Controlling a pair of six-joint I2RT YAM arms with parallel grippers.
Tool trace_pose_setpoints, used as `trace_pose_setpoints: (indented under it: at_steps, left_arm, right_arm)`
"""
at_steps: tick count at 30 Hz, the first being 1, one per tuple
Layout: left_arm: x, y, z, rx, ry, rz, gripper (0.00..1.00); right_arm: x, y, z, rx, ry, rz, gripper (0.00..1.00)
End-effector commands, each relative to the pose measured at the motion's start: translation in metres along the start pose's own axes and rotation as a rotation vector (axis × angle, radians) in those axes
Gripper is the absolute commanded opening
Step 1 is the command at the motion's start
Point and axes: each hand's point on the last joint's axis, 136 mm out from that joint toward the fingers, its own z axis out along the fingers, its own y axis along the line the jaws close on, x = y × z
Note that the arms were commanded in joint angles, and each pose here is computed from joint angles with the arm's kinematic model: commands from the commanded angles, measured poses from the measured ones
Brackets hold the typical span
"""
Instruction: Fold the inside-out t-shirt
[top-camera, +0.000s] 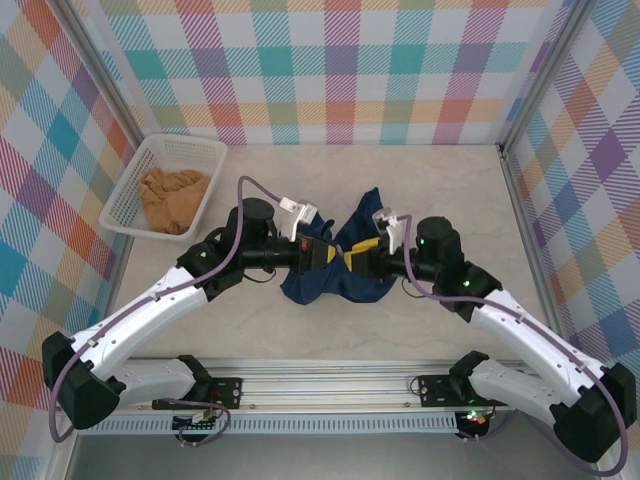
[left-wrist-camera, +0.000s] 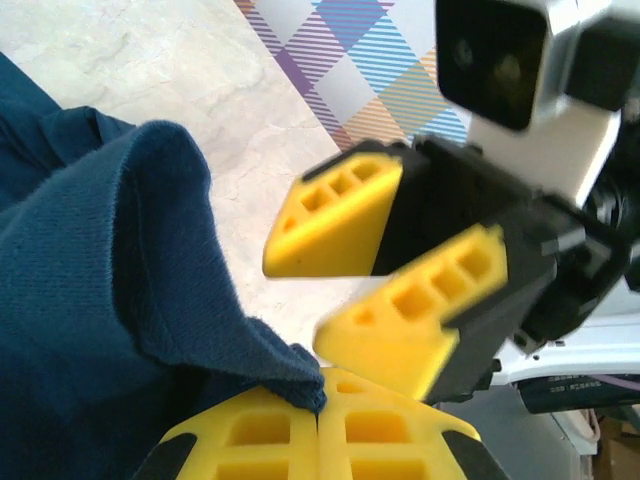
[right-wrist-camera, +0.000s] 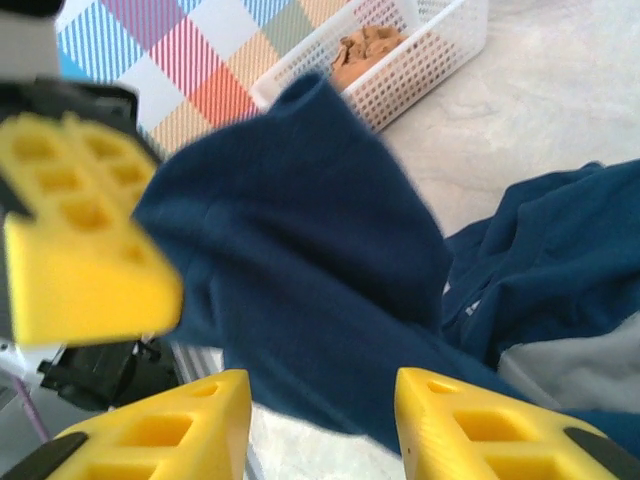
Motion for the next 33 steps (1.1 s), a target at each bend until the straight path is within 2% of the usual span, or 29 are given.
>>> trace_pose_setpoints:
  at_steps: [1,4,7,10,11,12,13,15,18,20,22,25,28,33]
  left_arm:
    - [-0.01,-0.009,-0.008,0.02,-0.03,-0.068,0.0]
    - [-0.015,-0.017,-0.005,0.064,-0.037,-0.093,0.0]
    - [-0.016,-0.023,-0.004,0.096,-0.036,-0.112,0.0]
    - [-0.016,-0.028,-0.005,0.128,-0.036,-0.116,0.0]
    - [-0.016,-0.029,-0.005,0.135,-0.035,-0.115,0.0]
    - [-0.017,-0.03,-0.006,0.138,-0.036,-0.114,0.0]
    - [-0.017,-0.03,-0.006,0.14,-0.04,-0.112,0.0]
    - [-0.018,-0.032,-0.008,0.141,-0.048,-0.103,0.0]
    - [-0.021,-0.028,-0.013,0.106,-0.07,-0.08,0.0]
    - [-0.024,-0.022,-0.016,0.065,-0.092,-0.064,0.03]
    - [-0.024,-0.012,-0.019,0.004,-0.103,-0.042,0.16]
    - [-0.02,0.002,-0.024,-0.085,-0.092,-0.008,0.29]
    - [-0.016,0.004,-0.031,-0.105,-0.08,0.027,0.4]
    - [-0.005,0.012,-0.038,-0.135,-0.075,0.053,0.49]
  right_arm:
    - [0.013,0.011,0.006,-0.024,0.002,-0.125,0.47]
    - [0.019,0.018,0.021,-0.018,0.003,-0.198,0.52]
    - [0.014,0.02,0.033,-0.023,-0.027,-0.204,0.65]
    - [0.007,0.019,0.044,-0.024,-0.062,-0.182,0.65]
    - [0.007,0.017,0.047,-0.017,-0.063,-0.174,0.62]
    - [0.006,0.014,0.048,-0.003,-0.066,-0.164,0.55]
    - [0.007,0.01,0.048,0.014,-0.065,-0.161,0.41]
    - [0.013,0.004,0.048,0.04,-0.058,-0.167,0.19]
    - [0.024,-0.002,0.043,0.056,-0.043,-0.178,0.0]
    - [0.027,-0.003,0.038,0.053,-0.048,-0.171,0.0]
    - [0.027,0.001,0.032,0.003,-0.064,-0.143,0.0]
    - [0.026,0.002,0.028,-0.047,-0.087,-0.083,0.0]
    - [0.024,-0.002,0.026,-0.06,-0.11,-0.026,0.0]
    - [0.022,-0.001,0.025,-0.077,-0.126,-0.008,0.0]
